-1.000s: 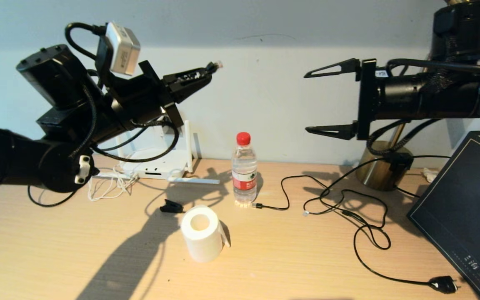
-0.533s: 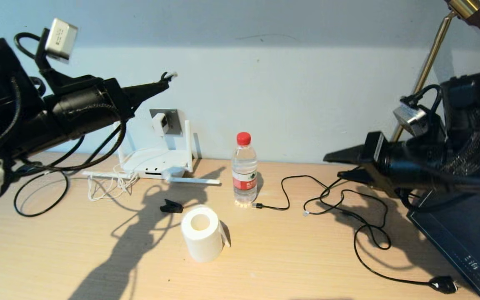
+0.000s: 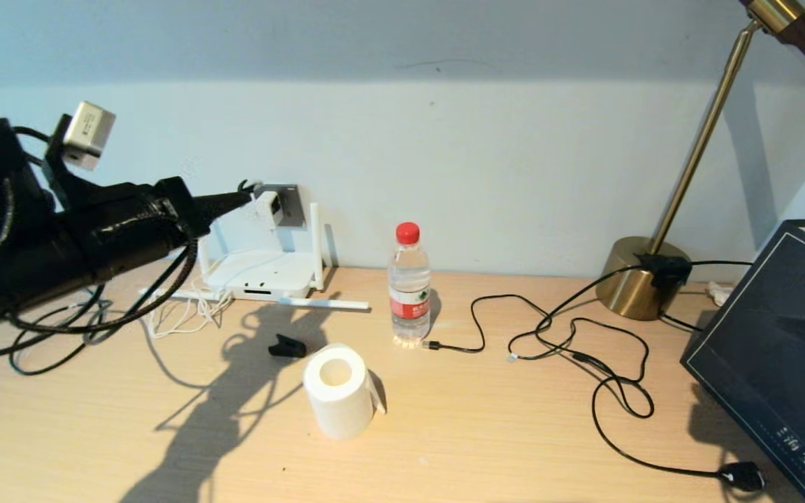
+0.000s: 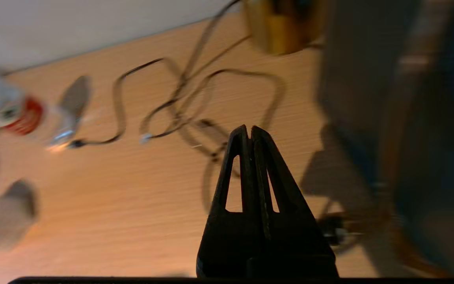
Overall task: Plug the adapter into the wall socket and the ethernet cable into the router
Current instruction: Align cable and router interface
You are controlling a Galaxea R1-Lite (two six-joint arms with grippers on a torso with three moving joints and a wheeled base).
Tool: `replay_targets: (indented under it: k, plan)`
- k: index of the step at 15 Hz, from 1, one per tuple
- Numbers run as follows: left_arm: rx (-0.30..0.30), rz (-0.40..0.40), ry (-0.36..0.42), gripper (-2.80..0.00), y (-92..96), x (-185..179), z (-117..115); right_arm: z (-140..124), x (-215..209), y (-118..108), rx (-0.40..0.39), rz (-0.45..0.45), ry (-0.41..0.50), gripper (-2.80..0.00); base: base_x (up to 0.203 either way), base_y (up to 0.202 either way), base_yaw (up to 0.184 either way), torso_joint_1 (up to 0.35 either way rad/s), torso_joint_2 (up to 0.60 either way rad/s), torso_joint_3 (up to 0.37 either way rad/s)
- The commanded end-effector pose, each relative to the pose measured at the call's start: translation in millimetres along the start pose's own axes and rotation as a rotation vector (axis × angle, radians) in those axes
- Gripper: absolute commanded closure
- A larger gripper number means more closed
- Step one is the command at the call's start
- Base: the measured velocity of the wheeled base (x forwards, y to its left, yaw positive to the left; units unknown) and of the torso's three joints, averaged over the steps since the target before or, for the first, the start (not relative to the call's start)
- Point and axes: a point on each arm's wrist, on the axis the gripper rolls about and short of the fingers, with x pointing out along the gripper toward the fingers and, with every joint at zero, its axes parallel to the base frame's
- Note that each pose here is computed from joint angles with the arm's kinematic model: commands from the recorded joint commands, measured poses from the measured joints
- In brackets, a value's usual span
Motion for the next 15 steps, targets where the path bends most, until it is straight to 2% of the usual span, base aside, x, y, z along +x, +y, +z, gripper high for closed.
replay_targets:
  k: [1,2,4,6,7,8,10,13,15]
  plan:
    - [0.037,0.123,0.025,0.0,15.5,16,-16,-10,-40,-39,-0.02,-0.18,-0.154,0.0,0.0,0.0,0.0,0.0,0.0,0.0]
    - [0.041,0.162,0.024,0.0,18.2,16,-19,-19,-54,-49,-0.06,-0.238,-0.198,0.0,0.0,0.0,0.0,0.0,0.0,0.0]
    - [0.047,0.148,0.03,0.0,13.3,13,-21,-32,-76,-56,-0.114,-0.254,-0.268,0.0,0.0,0.0,0.0,0.0,0.0,0.0]
    - [0.071,0.123,0.032,0.0,6.9,15,-21,-51,-93,-60,-0.204,-0.136,-0.3,0.0,0.0,0.0,0.0,0.0,0.0,0.0]
    - [0.085,0.12,0.032,0.0,6.3,16,-21,-66,-97,-64,-0.275,-0.102,-0.298,0.0,0.0,0.0,0.0,0.0,0.0,0.0]
    - [0.119,0.11,0.026,0.0,2.9,20,-19,-80,-94,-68,-0.337,-0.091,-0.273,0.0,0.0,0.0,0.0,0.0,0.0,0.0]
    - [0.154,0.12,0.046,0.0,1.6,16,-26,-108,-84,-75,-0.402,-0.056,-0.192,0.0,0.0,0.0,0.0,0.0,0.0,0.0]
    - [0.162,0.147,0.046,0.0,-0.5,20,-30,-155,-71,-86,-0.445,0.084,-0.09,0.0,0.0,0.0,0.0,0.0,0.0,0.0]
    - [0.165,0.147,0.053,0.0,-10.0,26,-36,-174,-66,-91,-0.469,0.092,-0.059,0.0,0.0,0.0,0.0,0.0,0.0,0.0]
